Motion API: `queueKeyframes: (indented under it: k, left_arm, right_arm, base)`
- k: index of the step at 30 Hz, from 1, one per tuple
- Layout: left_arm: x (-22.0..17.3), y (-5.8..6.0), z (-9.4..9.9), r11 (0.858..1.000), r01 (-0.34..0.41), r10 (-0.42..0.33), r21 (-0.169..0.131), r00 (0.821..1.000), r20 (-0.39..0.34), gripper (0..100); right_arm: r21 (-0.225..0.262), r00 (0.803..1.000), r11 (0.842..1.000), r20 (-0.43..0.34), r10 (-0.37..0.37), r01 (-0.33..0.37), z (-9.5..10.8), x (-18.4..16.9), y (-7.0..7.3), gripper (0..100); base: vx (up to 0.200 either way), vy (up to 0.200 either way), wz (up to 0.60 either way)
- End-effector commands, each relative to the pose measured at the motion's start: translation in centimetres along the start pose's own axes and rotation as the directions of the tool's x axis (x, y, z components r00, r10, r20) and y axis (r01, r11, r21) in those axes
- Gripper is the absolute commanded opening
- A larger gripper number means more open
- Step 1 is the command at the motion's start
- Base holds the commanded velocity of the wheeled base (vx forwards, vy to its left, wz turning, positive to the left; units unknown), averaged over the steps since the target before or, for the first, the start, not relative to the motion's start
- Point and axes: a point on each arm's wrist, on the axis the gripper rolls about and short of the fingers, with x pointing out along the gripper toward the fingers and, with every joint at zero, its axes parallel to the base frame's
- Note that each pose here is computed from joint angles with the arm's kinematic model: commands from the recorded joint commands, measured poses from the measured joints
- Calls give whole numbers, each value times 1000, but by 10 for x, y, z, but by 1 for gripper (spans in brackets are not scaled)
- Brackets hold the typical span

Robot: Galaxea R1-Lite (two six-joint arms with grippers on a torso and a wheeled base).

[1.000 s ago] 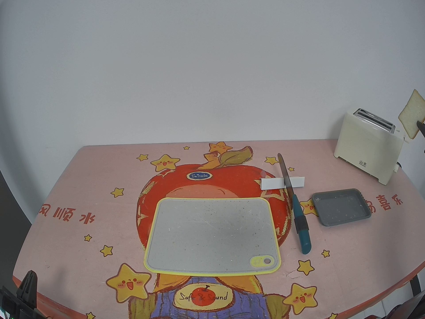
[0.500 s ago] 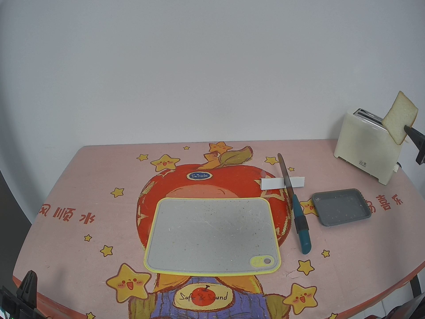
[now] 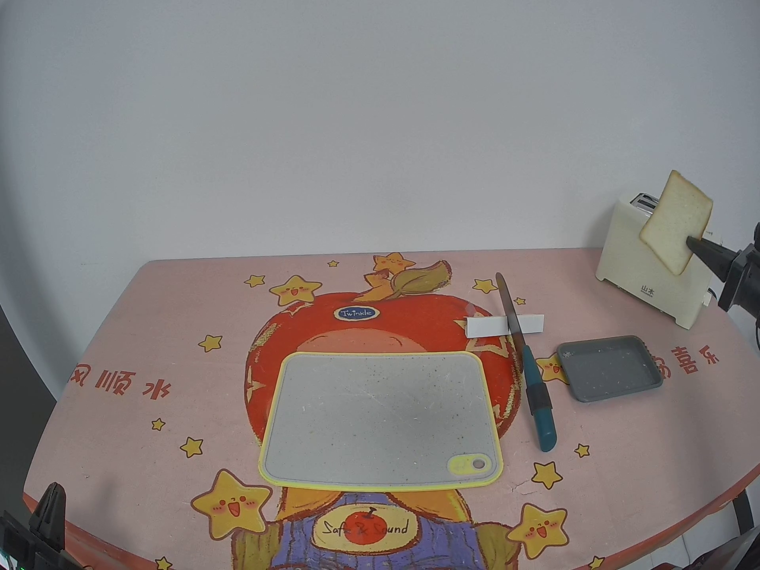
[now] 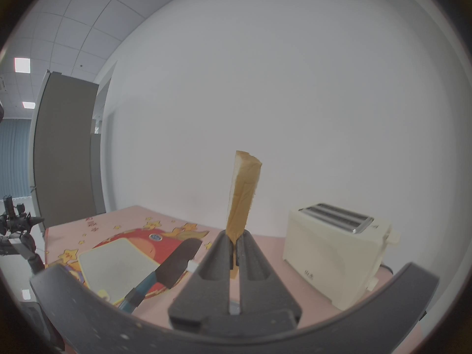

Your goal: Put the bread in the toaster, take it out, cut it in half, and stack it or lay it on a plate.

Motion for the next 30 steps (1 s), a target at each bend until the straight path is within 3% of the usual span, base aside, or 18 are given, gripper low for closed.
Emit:
queueKeyframes:
  k: [1, 7, 21, 30]
  left_arm:
    - [1, 0, -5, 1000, -1, 1, 2, 1000, -10, 0]
    - [1, 0, -5, 1000, 1, -1, -1, 1000, -10, 0]
    - [1, 0, -5, 1000, 8, -8, -1, 1000, -10, 0]
    - [1, 0, -5, 1000, 7, -7, -4, 1000, -10, 0]
  right_arm:
    - [-13, 999, 999, -25, 40, -41, -5, 8, 5, 0]
    - [-8, 996, 997, -42, 81, -82, -9, 13, 15, 0]
    - [-14, 996, 996, -36, 87, -87, 6, 24, 9, 0]
    - [-40, 991, 990, 2, 135, -134, 33, 49, -7, 0]
  base:
    - [0, -200, 0]
    - [0, -200, 0]
    - [0, -200, 0]
    - [0, 0, 0]
